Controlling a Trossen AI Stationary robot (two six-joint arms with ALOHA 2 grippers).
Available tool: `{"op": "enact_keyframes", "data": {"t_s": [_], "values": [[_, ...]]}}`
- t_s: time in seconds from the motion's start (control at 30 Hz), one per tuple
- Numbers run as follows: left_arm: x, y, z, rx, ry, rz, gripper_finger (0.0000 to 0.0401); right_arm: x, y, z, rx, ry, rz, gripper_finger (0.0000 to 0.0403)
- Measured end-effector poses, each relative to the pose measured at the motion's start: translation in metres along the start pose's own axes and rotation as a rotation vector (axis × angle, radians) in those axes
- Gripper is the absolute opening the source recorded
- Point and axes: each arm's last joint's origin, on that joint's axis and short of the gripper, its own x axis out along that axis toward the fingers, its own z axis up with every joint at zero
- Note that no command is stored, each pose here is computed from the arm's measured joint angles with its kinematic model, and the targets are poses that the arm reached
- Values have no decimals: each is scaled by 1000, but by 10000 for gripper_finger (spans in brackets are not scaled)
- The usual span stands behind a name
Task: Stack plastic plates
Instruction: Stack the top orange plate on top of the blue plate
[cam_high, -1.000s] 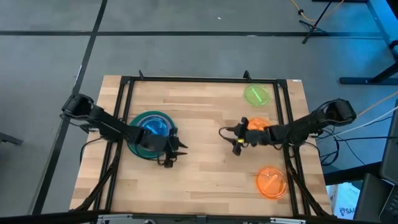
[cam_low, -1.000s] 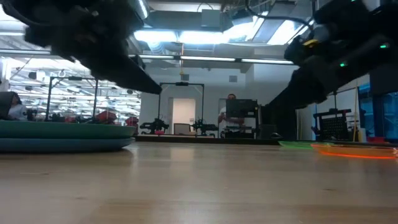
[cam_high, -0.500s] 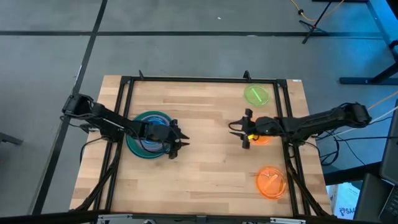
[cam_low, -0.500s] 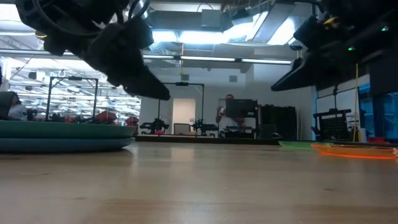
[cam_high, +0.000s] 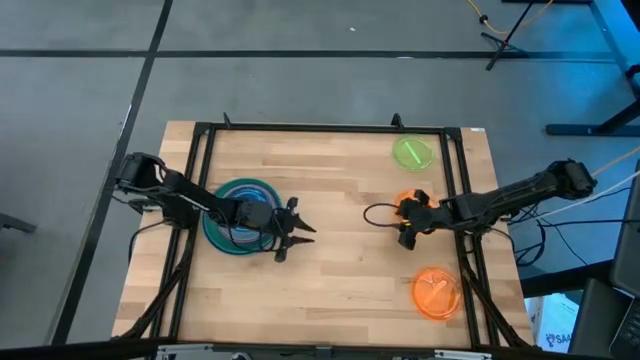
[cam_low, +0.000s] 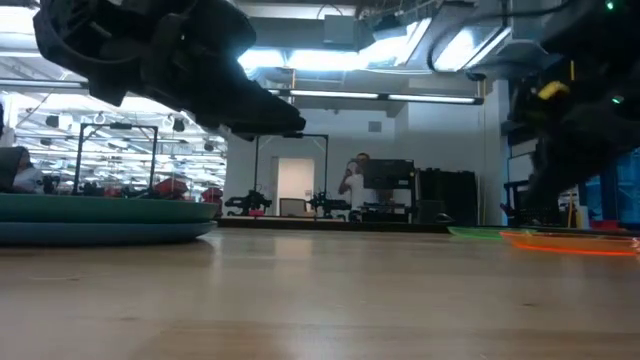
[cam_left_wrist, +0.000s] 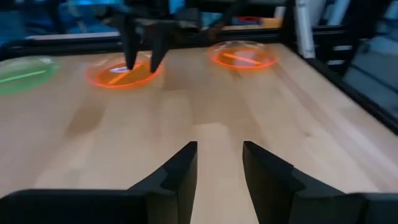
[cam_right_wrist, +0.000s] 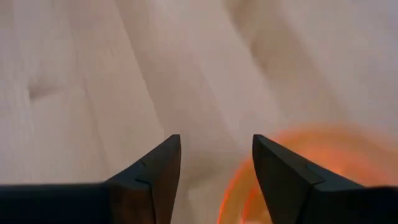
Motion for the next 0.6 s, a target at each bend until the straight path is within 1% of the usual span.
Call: {"op": "enact_keyframes", "data": {"t_s": [0.1,0.2,0.3,0.4,0.5,0.6], "values": [[1,-2,-1,18,6,-52,121,0,-3,-11,110,121,-26,188],[1,-2,-1,33,6,-80,121,3,-6,-15,159,164,-73,188],[1,-3,-2,32,9,-87,121,8,-6,-15,133,142,-139,188],[0,-4,-3,2,22,-93,121,14,-7,-17,95,162,-191,181],[0,-10,-3,-11,24,-107,121,19,-5,-19,59,187,-199,152],[0,-17,-3,-20,26,-127,121,23,-3,-19,23,206,-190,108]]}}
